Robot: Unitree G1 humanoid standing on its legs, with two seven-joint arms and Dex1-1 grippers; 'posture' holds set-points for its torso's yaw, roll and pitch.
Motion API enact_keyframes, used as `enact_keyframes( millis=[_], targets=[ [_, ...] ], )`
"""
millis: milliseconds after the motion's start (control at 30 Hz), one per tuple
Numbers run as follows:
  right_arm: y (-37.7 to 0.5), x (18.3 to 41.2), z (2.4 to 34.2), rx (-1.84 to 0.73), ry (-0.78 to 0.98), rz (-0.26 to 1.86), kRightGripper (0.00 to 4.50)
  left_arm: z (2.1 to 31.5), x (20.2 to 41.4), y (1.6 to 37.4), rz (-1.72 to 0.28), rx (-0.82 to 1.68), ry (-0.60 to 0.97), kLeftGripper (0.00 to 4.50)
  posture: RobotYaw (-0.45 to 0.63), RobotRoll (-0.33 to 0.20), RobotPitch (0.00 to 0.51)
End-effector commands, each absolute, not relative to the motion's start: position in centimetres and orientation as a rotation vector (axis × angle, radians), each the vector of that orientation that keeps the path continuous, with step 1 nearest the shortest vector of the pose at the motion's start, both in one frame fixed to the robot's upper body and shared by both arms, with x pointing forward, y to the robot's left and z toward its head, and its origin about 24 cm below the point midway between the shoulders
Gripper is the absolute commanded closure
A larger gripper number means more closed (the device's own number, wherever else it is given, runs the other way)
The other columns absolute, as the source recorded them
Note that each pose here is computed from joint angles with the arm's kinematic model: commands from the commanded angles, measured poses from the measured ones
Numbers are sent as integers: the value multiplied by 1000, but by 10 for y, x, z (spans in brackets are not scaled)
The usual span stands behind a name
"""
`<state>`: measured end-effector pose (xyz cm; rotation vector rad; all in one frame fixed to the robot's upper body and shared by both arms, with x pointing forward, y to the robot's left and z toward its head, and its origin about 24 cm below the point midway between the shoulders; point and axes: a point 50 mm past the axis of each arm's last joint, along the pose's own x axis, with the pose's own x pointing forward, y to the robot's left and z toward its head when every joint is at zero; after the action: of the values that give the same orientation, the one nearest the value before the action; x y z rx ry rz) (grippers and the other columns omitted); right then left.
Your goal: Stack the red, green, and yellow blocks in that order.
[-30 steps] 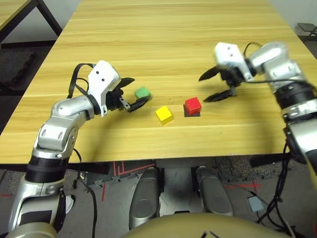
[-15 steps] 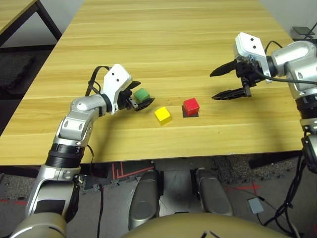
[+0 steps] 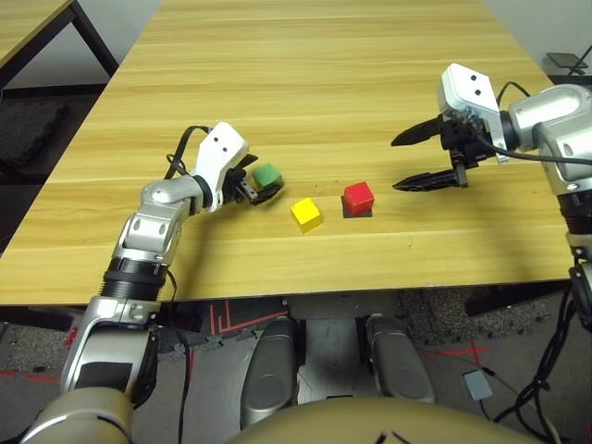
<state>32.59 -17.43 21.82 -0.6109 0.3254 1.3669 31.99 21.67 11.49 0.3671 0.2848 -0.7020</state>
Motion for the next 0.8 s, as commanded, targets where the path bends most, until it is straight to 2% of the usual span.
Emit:
enact_keyframes(
  millis=[33, 100, 267, 300, 400, 700, 800],
  targets=[
    [-176, 324, 217, -600, 313, 1365, 11, 106, 320, 215, -715, 366, 334, 187, 175, -85, 81],
    [-176, 324, 217, -600, 313, 1364, 0, 103, 320, 216, -721, 369, 347, 576, 172, -85, 78],
    [-176, 324, 216, -596, 305, 1359, 0, 96, 318, 214, -762, 355, 395, 2259, 167, -83, 75],
    [-176, 324, 216, -597, 306, 1353, 0, 96, 318, 212, -771, 354, 397, 2420, 166, -81, 71],
    [-179, 325, 215, -602, 310, 1344, 0, 102, 320, 207, -801, 359, 374, 2413, 166, -80, 69],
    [-195, 316, 210, -581, 327, 1366, 0, 177, 334, 167, -1008, 388, 259, 2413, 159, -63, 58],
    [-199, 313, 208, -569, 333, 1377, 0, 188, 332, 146, -1109, 377, 258, 2413, 154, -60, 58]
  ],
)
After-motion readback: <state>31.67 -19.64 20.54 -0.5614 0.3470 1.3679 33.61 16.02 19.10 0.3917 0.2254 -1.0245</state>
